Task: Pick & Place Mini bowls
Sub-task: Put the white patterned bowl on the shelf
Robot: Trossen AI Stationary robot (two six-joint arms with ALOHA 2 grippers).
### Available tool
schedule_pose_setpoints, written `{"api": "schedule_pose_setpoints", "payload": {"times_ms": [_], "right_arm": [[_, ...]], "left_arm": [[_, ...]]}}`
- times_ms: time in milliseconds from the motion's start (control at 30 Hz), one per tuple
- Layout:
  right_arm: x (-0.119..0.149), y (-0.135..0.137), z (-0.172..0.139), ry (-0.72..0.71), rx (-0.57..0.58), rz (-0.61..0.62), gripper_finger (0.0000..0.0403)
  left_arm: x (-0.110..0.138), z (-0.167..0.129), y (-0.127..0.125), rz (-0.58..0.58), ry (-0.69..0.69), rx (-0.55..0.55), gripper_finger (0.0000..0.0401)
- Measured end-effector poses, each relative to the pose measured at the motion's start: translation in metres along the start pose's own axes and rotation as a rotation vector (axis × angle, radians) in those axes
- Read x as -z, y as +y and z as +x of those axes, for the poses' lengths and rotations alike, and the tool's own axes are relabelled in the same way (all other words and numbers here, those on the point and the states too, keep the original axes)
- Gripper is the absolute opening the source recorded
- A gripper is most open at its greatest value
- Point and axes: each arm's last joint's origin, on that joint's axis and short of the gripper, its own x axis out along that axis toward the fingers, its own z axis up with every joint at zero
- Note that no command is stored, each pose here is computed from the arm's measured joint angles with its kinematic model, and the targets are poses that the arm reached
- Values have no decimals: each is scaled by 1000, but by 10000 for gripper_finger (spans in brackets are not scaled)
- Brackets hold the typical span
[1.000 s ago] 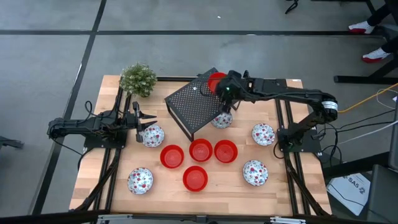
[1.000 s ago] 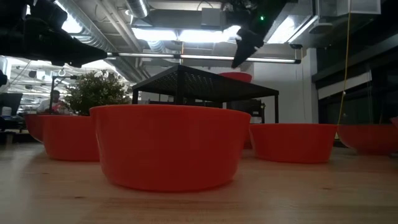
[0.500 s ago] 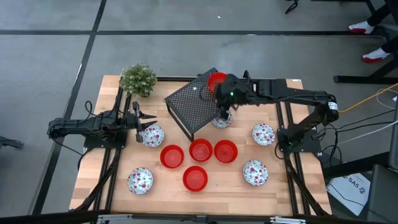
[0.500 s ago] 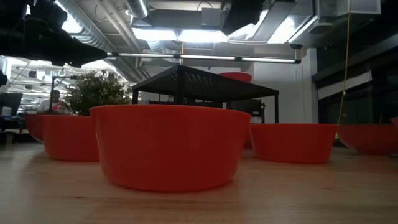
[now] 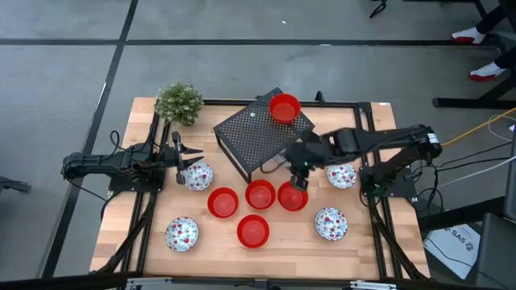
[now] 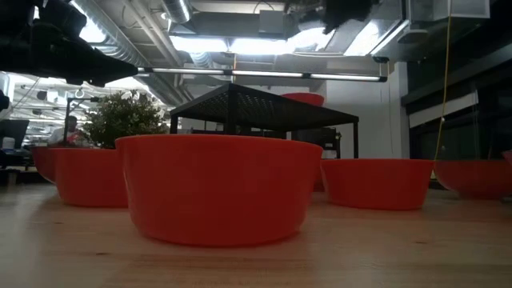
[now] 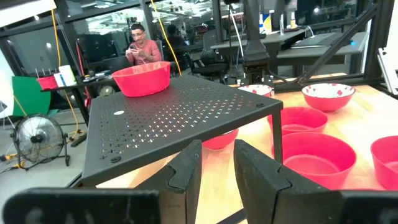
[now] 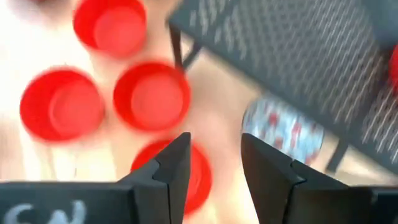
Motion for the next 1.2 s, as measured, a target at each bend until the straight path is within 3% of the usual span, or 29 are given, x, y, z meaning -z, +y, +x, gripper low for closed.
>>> {"api": "schedule_pose_setpoints", "payload": {"times_ms": [333,733,933,1200], "right_arm": [[50,16,-4,237,231,193,141],[98,14,39,374,423,355,141],[119,12,62,462,434,444,141],[137,12,89,438,388,487,141]], "left_arm": [[0,0,0,0,0,0,88],[0,0,0,0,0,0,88],[0,0,0,0,0,0,88],[0,0,0,0,0,0,88]]}}
